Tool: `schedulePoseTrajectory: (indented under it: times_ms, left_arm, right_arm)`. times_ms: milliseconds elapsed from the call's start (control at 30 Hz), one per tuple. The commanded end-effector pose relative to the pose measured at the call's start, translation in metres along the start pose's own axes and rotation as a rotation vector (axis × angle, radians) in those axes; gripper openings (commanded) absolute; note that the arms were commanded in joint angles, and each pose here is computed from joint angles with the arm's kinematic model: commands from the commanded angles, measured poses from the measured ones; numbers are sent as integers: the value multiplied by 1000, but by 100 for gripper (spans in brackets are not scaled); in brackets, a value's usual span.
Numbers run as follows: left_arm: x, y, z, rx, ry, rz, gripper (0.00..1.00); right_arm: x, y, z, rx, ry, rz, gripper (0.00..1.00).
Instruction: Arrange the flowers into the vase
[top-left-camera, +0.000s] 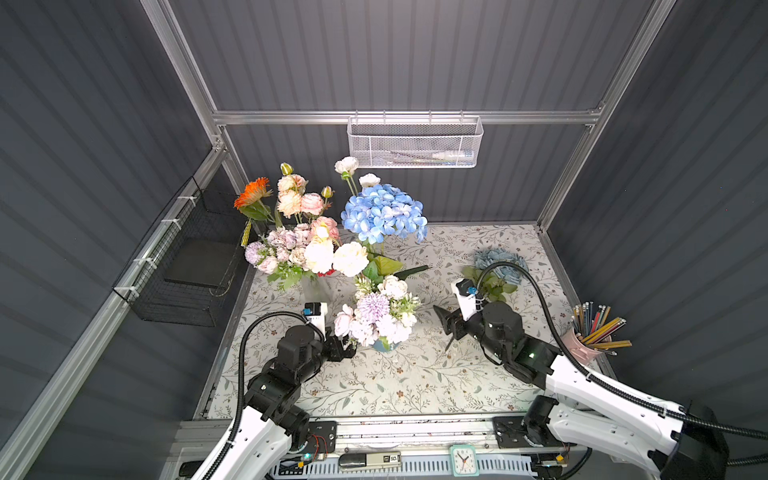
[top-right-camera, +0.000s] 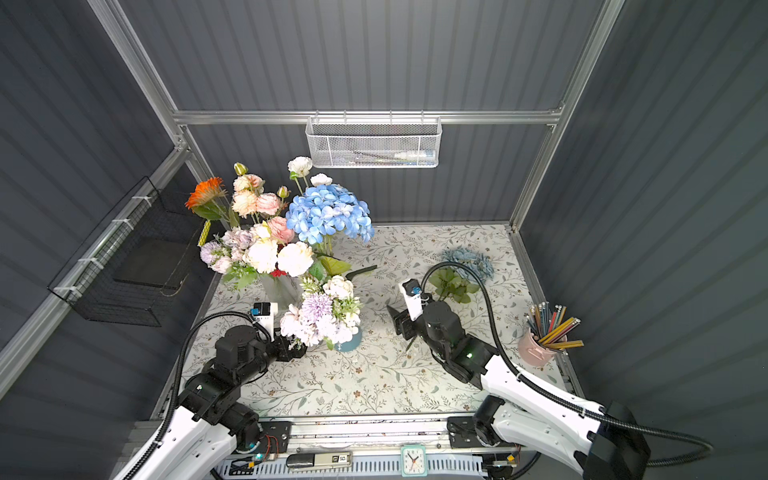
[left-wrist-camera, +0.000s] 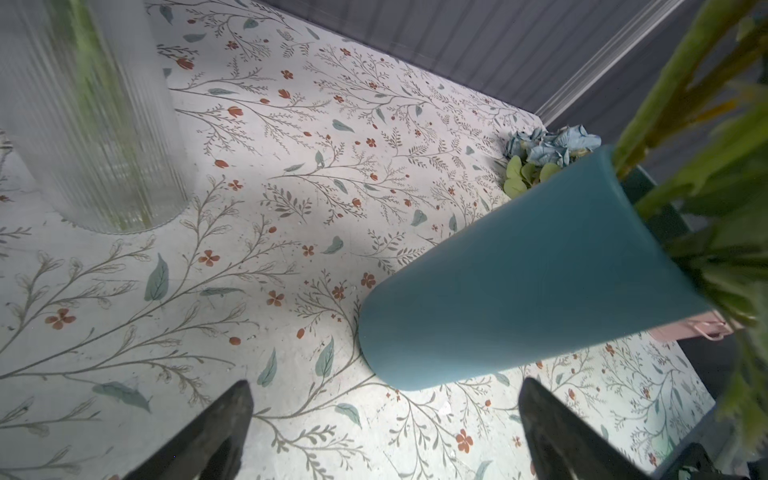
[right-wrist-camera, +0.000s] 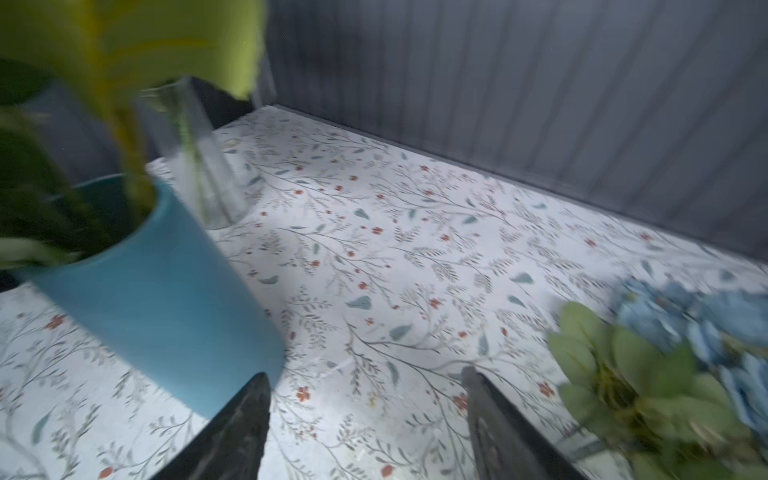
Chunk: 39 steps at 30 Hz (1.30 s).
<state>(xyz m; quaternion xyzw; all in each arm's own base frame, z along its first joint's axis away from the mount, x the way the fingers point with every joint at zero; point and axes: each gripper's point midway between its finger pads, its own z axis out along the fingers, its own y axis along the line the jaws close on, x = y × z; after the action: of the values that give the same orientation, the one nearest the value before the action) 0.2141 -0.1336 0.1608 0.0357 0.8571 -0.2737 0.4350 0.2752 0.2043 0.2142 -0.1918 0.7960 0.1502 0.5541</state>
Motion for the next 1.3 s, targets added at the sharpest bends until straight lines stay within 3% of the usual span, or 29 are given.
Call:
schedulePoseTrajectory:
  times_ms: [0,133,433,800,967,1267]
  left_arm:
    - [12,-5,2,45,49,47,100]
    - [13,-11,5,79,63,62,100]
    - [4,-31,-3,181,24,87,100]
    - [-37,-91,-16,447,-51,116,100]
    - [-60,-103,-19,492,-133,116,100]
    - [-95,-105,-22,481,-305,106,100]
  right_arm:
    - [21,-40,-1,184,126,167,71]
    - [46,-70,1,297,258,340,68]
    - [114,-110,16,411,499,705,65]
    - [137,-118,55,416,562,728,73]
    - [142,-125,62,453,554,741,74]
    - [152,-136,76,511,528,771,56]
